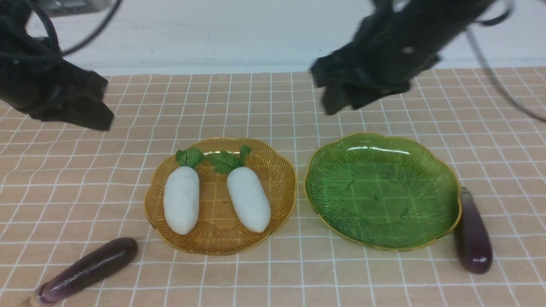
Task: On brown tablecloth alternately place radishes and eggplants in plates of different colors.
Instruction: 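Place the eggplant on the green plate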
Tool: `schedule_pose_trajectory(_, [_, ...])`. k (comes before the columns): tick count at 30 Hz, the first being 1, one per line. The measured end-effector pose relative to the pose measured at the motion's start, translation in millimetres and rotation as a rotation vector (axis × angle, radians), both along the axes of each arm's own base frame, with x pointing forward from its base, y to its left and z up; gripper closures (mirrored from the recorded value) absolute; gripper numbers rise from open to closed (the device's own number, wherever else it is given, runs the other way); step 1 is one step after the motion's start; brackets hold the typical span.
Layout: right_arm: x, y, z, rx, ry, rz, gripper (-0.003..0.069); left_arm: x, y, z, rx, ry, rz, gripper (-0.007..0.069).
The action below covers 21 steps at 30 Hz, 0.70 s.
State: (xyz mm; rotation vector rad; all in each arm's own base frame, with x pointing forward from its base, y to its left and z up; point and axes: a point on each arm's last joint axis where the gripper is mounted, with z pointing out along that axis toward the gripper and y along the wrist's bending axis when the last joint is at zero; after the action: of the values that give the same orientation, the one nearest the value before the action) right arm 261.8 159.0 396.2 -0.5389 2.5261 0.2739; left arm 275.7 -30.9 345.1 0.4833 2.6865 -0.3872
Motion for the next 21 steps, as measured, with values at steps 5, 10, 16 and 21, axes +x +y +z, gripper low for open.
schedule_pose_trajectory(5, [-33,-21,-9,-0.019,0.022,-0.015,0.0510,-16,7,-51,0.081,0.178,-0.009,0.0628])
schedule_pose_trajectory(10, [-46,-29,-25,-0.045,0.069,-0.017,0.0510,-19,12,-74,0.144,0.171,0.005,0.0543])
schedule_pose_trajectory(16, [-46,-29,-30,-0.053,0.081,-0.015,0.0510,-13,16,-84,0.190,0.181,-0.003,0.0219])
schedule_pose_trajectory(21, [-47,-28,-31,-0.049,0.090,-0.003,0.0510,10,23,-118,0.281,0.210,-0.051,-0.0020])
